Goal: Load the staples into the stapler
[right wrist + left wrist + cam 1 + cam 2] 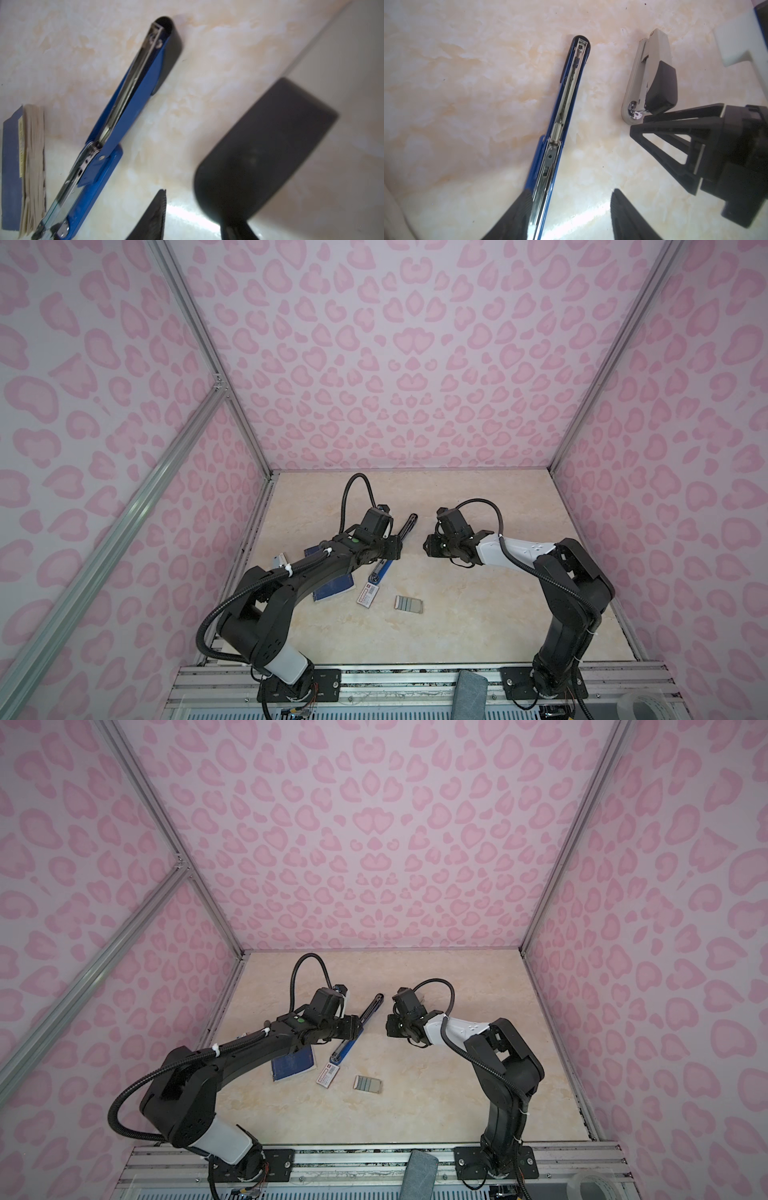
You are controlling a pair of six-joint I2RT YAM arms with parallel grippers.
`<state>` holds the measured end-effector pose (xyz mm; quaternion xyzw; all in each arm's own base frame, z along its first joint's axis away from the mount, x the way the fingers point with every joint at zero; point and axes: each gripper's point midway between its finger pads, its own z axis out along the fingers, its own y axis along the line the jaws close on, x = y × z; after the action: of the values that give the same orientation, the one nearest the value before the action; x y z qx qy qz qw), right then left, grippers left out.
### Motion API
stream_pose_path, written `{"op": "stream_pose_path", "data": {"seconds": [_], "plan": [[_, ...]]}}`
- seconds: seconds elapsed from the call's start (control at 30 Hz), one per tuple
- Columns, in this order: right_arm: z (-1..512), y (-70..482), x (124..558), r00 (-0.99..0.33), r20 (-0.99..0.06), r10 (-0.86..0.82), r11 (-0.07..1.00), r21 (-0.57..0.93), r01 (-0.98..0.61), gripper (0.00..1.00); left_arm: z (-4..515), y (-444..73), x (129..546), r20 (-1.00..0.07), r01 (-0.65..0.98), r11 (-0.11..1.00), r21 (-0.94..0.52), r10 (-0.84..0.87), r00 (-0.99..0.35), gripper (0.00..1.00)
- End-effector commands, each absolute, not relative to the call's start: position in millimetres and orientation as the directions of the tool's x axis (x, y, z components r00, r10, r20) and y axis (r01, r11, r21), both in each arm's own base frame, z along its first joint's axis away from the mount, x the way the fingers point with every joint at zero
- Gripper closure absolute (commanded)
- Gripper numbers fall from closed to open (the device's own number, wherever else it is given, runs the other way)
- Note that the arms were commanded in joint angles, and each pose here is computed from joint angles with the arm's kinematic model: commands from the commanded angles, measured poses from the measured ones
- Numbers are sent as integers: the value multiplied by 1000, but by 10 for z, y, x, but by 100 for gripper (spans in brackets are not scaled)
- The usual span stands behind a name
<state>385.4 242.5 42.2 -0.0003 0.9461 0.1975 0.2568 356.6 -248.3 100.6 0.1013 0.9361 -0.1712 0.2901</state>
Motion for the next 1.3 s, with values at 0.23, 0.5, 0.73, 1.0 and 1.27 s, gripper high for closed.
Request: {"op": "stream_pose_path", "data": {"seconds": [0.23, 0.5, 0.73, 1.0, 1.27], "plan": [[380, 1852, 4227, -808, -531, 257, 941, 329, 82, 57, 827, -2820, 4030, -584, 375, 904, -204, 195, -788, 37], [571, 1818, 4158, -801, -549, 240, 944, 325, 60, 56, 696, -2884, 4234, -576, 391, 909, -143, 245, -780, 37], [805, 2209, 3821, -789, -574, 219, 890, 448, -79, 56, 488, -2872, 4381, -552, 393, 917, -68, 293, -780, 41], [715, 2505, 3871, -792, -569, 222, 820, 548, -164, 54, 322, -2892, 4409, -528, 408, 911, -51, 322, -786, 60], [665, 2600, 4207, -765, -567, 305, 746, 642, -179, 43, 353, -2921, 4368, -537, 443, 894, -61, 345, -770, 83]]}}
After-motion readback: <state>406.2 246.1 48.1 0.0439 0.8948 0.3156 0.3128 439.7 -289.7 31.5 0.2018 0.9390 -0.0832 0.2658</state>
